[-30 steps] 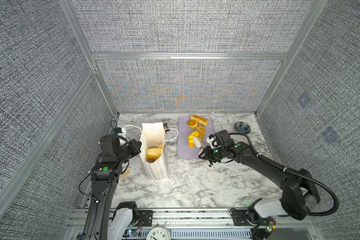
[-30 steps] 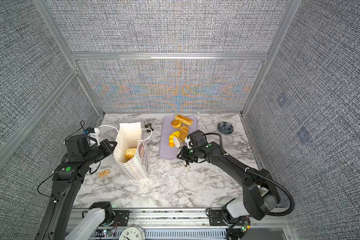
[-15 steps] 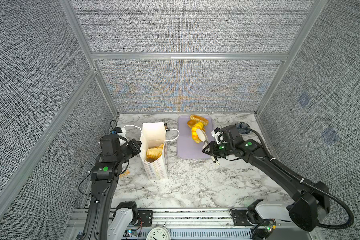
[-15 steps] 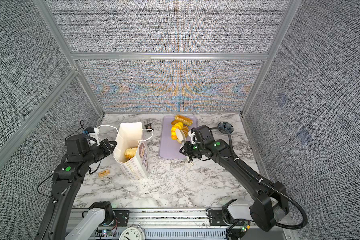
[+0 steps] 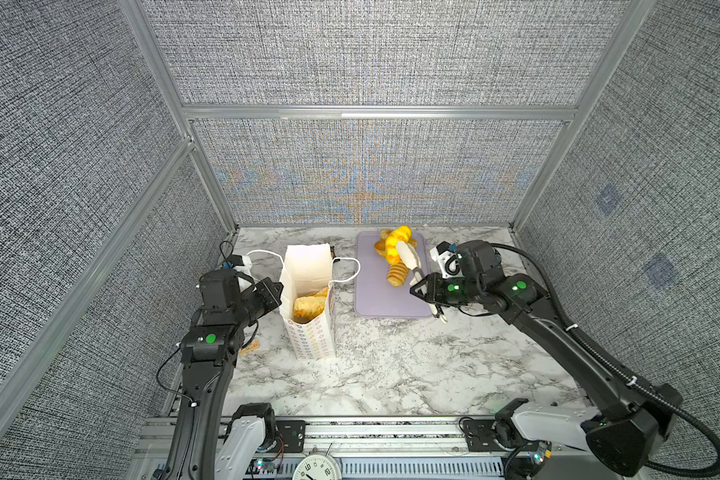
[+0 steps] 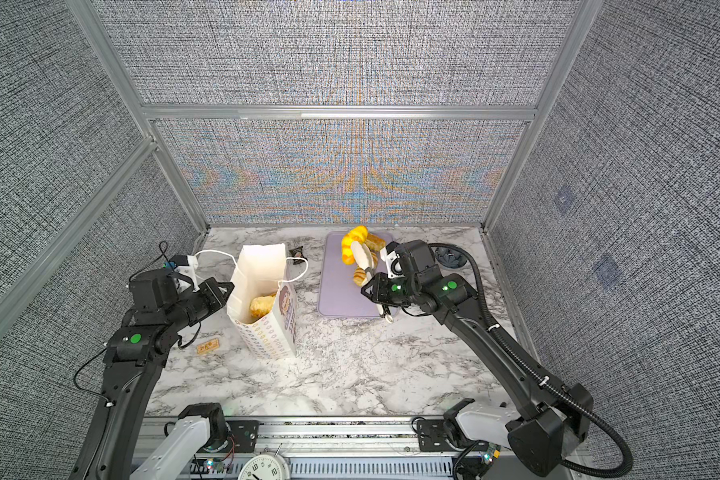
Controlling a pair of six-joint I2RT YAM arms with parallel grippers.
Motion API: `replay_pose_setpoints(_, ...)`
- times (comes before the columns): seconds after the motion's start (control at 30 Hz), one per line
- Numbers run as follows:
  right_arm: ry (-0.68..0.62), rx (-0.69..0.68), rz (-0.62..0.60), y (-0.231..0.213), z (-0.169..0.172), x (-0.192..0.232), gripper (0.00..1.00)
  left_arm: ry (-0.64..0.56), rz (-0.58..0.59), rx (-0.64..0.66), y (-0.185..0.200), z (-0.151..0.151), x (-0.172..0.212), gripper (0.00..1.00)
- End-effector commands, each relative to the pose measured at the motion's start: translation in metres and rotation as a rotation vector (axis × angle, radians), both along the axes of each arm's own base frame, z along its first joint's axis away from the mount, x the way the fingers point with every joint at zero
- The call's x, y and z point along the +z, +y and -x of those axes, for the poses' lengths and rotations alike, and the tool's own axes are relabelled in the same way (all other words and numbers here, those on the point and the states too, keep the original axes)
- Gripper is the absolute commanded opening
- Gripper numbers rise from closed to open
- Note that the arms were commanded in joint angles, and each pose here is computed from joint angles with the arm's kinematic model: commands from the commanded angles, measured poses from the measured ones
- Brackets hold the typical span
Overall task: Place the fake bread into the paper bag
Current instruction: 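Lift the yellow-orange bread with the tongs and carry it over the bag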
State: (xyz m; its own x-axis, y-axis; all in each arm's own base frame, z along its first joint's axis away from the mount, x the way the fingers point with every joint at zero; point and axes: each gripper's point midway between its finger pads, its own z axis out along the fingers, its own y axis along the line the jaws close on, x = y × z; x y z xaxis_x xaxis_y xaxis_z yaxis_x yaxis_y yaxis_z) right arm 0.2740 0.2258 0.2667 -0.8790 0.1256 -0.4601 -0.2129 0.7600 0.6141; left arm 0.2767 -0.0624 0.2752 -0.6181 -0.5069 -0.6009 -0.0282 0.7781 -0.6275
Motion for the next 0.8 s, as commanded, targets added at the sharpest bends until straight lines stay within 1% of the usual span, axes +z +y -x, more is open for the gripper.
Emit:
replay_pose_setpoints(0.0, -0.06, 0.024, -0.009, 0.001, 0.0, 0.015, 0.3, -0.015, 0.003, -0.003, 0.0, 0.0, 0.004, 0.0)
replay_pose_setpoints(0.5, -0.185, 0.07, -0.085, 0.006, 0.005, 0.064, 0.3, -0.013, 0.005, -0.003, -0.001, -0.001, 0.004, 0.0)
replay_pose_setpoints(0.77, -0.251, 0.164, -0.127, 0.026, 0.014, 0.088, 0.29, -0.01, 0.008, -0.002, -0.001, -0.002, 0.003, 0.0)
